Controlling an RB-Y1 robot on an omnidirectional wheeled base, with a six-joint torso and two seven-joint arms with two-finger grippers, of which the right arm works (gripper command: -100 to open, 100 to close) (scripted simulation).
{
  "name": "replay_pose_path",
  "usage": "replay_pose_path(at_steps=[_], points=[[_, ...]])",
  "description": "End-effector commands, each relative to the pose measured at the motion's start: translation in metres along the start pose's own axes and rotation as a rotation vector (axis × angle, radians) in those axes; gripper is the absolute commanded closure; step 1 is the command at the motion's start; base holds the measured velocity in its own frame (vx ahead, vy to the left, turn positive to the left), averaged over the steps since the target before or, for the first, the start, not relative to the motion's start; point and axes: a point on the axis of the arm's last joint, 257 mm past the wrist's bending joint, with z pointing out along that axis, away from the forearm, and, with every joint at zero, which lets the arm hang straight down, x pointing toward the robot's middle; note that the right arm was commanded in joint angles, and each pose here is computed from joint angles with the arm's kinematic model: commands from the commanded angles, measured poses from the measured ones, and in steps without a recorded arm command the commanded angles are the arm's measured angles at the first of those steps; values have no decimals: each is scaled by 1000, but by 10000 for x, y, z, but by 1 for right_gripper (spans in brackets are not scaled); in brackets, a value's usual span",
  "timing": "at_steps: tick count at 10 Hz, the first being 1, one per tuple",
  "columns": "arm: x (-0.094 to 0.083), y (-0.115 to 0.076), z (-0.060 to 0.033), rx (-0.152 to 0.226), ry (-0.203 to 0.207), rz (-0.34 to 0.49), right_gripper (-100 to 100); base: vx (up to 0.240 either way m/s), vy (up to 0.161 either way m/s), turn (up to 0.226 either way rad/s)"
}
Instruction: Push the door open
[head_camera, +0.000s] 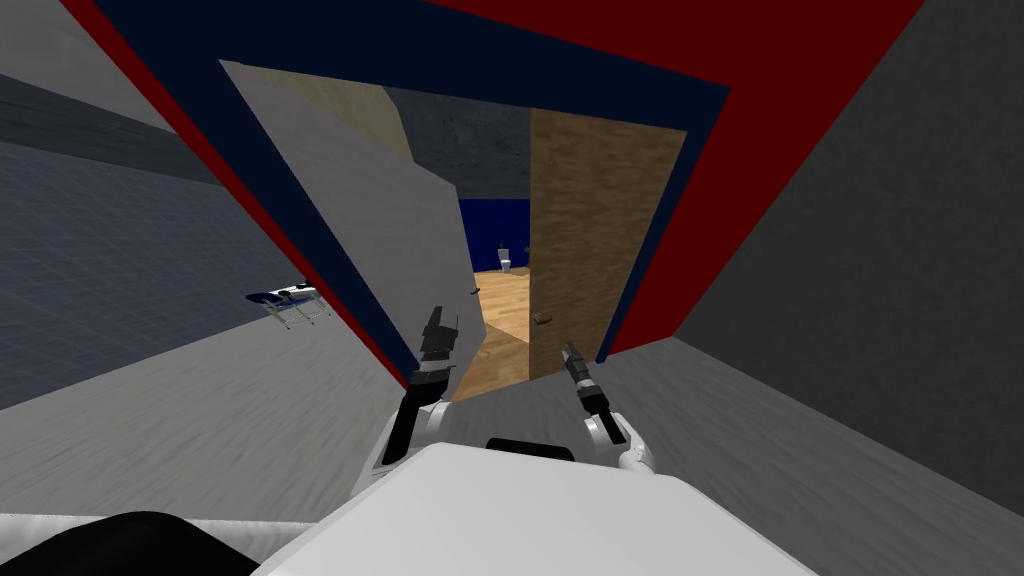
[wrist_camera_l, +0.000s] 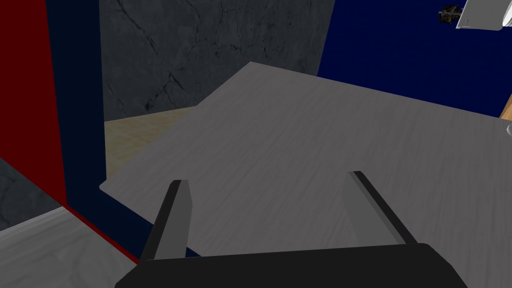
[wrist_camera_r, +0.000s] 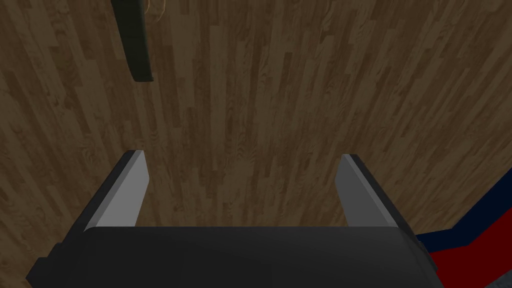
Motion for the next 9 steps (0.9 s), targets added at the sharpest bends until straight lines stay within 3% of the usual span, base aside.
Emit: replay_pose_path(at_steps=[1, 9], points=[[44, -118, -12, 25, 11, 2, -100, 92, -27, 24], [191, -537, -99, 123, 53, 13, -100, 94, -24, 19]])
